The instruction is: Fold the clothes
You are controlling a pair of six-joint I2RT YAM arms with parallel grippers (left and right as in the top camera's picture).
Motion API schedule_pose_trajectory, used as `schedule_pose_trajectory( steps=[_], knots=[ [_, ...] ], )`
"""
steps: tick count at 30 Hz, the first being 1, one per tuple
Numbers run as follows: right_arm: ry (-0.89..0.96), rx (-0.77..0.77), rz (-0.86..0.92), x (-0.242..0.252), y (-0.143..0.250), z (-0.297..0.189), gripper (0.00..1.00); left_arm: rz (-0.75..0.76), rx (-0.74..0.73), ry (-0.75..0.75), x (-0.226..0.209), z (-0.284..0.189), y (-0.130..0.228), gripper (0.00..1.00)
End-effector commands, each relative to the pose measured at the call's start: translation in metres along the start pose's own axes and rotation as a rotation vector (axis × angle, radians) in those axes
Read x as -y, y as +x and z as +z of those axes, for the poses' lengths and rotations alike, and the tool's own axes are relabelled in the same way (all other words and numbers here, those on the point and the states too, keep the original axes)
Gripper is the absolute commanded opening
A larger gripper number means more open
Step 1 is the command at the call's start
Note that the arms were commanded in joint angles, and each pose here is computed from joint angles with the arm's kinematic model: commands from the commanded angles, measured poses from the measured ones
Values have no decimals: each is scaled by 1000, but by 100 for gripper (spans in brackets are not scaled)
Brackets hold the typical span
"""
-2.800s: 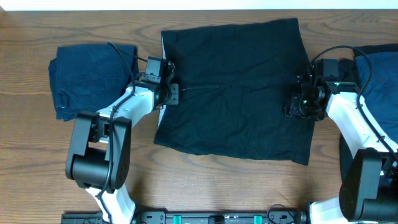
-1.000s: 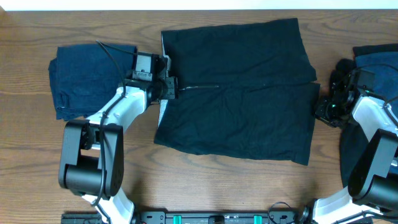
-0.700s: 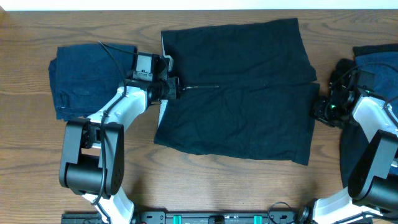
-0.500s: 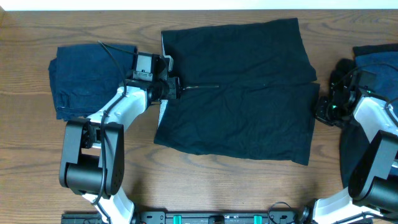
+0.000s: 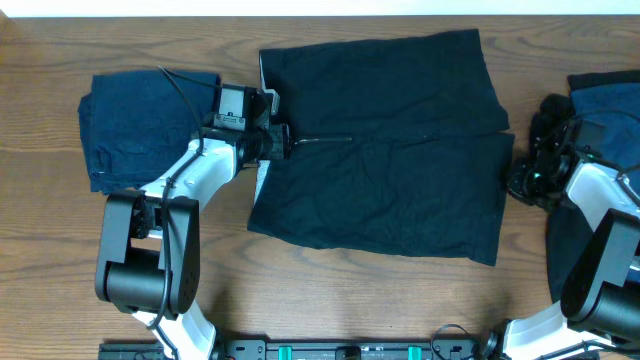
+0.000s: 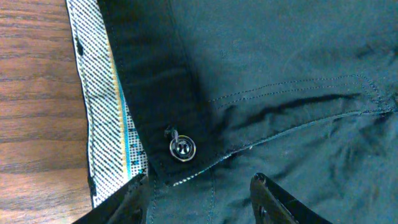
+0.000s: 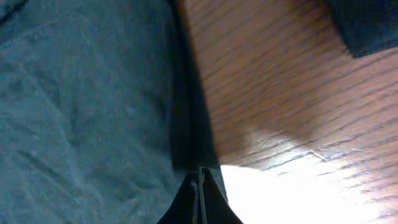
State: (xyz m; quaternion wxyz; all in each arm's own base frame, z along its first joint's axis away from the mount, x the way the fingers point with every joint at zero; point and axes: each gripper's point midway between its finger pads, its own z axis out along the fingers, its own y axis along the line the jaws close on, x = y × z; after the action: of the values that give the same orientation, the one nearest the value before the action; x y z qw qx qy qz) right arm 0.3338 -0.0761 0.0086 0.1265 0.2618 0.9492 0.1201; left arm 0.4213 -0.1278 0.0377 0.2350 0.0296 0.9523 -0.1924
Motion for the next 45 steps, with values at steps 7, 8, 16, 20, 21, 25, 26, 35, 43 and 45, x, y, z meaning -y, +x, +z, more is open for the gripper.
schedule_pose_trajectory(
  steps=[7, 8, 16, 20, 21, 25, 26, 35, 43, 45],
  knots=[
    [-34, 7, 21, -2, 4, -1, 1, -7, -11, 2, -2, 3, 3, 54],
    [-35, 9, 28, -2, 4, 1, 1, -7, -12, 2, -2, 3, 3, 54],
    [-38, 12, 45, 0, 8, 6, 1, -8, -12, 2, -2, 3, 3, 54],
    [-26, 12, 45, 3, 11, 8, 1, -8, -12, 2, -2, 3, 3, 54],
    [-27, 13, 45, 4, 12, 10, 1, -8, -12, 2, -2, 3, 3, 54],
    [-26, 14, 46, 5, 14, 12, 1, -8, -13, 2, -2, 3, 3, 54],
    [-19, 15, 48, 6, 14, 12, 1, -8, -13, 2, -2, 3, 3, 54],
    [42, 27, 92, 19, 14, 13, 1, -11, -22, 0, -3, 3, 5, 54],
    [-145, 26, 25, -3, 9, 7, 1, -12, -26, -1, -3, 3, 6, 54],
    [-136, 15, 50, 5, 11, 6, 1, -13, -30, -2, -3, 3, 7, 54]
  ],
)
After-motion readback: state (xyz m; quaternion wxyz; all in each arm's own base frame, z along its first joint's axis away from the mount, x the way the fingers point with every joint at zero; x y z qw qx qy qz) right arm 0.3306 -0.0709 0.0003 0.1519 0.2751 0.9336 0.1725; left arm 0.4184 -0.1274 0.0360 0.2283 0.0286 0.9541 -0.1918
